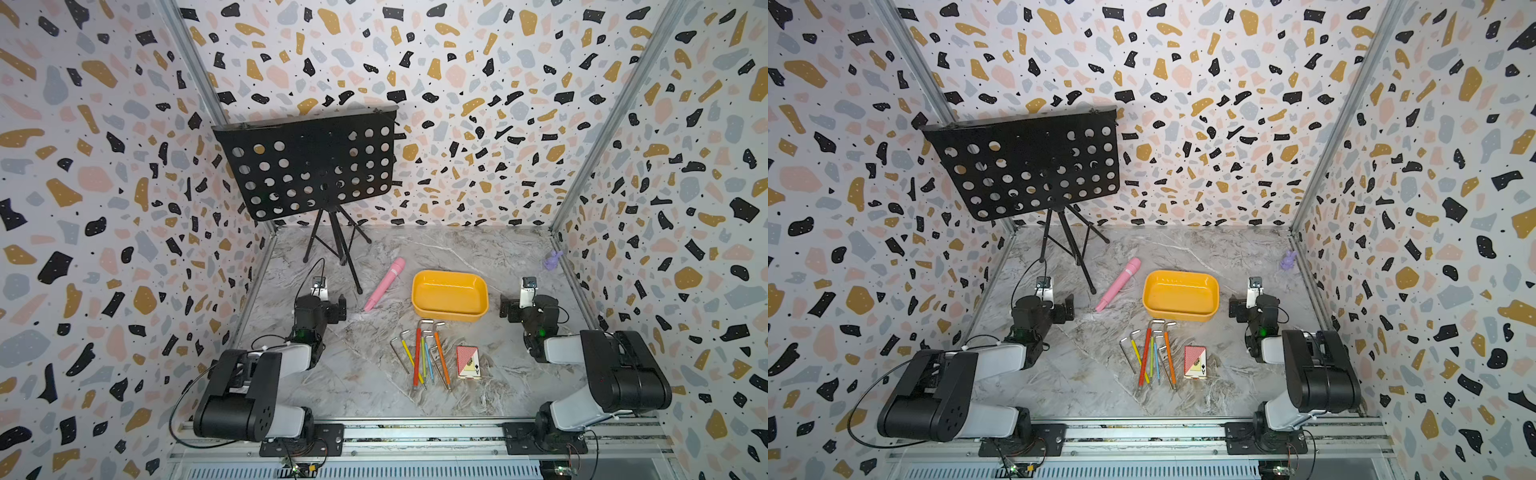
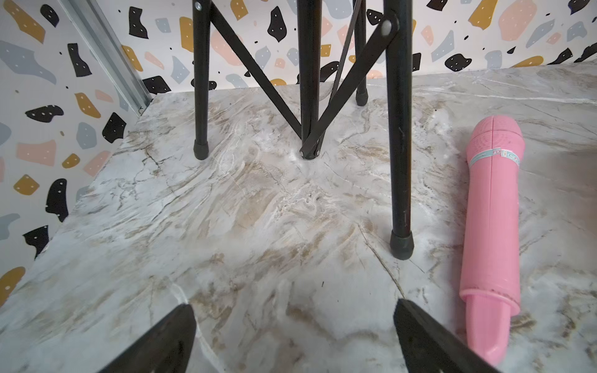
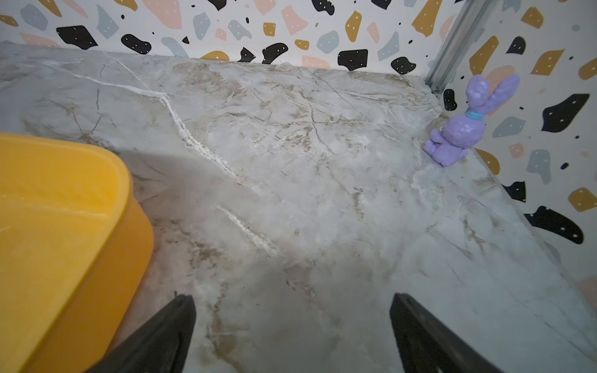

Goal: Put the hex key on the desktop into the storage box
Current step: Pick up the Allen key from the center of the board.

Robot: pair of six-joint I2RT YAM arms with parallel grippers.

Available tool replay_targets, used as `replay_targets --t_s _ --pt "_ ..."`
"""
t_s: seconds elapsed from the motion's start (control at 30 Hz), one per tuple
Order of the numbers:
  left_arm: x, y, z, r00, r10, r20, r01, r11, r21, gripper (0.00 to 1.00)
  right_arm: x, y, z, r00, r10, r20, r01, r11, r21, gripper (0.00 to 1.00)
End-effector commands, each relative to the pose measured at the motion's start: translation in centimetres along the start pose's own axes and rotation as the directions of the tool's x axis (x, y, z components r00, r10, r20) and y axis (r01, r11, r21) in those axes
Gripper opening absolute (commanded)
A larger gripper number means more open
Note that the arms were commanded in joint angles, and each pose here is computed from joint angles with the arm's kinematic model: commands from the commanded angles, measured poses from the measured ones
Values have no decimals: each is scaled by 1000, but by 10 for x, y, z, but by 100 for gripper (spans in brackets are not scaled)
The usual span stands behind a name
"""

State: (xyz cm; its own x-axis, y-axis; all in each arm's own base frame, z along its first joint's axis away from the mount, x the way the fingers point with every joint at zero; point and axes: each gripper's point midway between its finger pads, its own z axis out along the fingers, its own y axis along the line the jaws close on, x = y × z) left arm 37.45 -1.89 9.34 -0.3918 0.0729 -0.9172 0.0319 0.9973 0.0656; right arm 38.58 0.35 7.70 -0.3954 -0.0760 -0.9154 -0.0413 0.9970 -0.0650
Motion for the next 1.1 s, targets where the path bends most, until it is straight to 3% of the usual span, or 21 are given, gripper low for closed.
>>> replay_targets --t_s 0.0,0.8,0.93,1.0,1.07 --pt "-2 5 -1 1000 4 26 -4 1000 -18 100 -5 -3 -2 1000 -5 12 5 1000 12 100" --pt "-3 5 -1 1000 0 30 1 1000 -20 100 -6 -4 -3 1000 -5 18 5 1000 13 100" --pt "-23 12 -18 999 -20 46 23 998 -59 100 -25 -21 -22 999 27 46 -32 994 108 100" --pt "-32 15 -30 999 -45 11 46 997 -67 100 -45 -27 -33 998 39 50 -46 990 135 100" --pt "-51 11 -43 994 -98 41 100 994 -36 100 -69 -33 -45 993 56 102 -71 985 158 100"
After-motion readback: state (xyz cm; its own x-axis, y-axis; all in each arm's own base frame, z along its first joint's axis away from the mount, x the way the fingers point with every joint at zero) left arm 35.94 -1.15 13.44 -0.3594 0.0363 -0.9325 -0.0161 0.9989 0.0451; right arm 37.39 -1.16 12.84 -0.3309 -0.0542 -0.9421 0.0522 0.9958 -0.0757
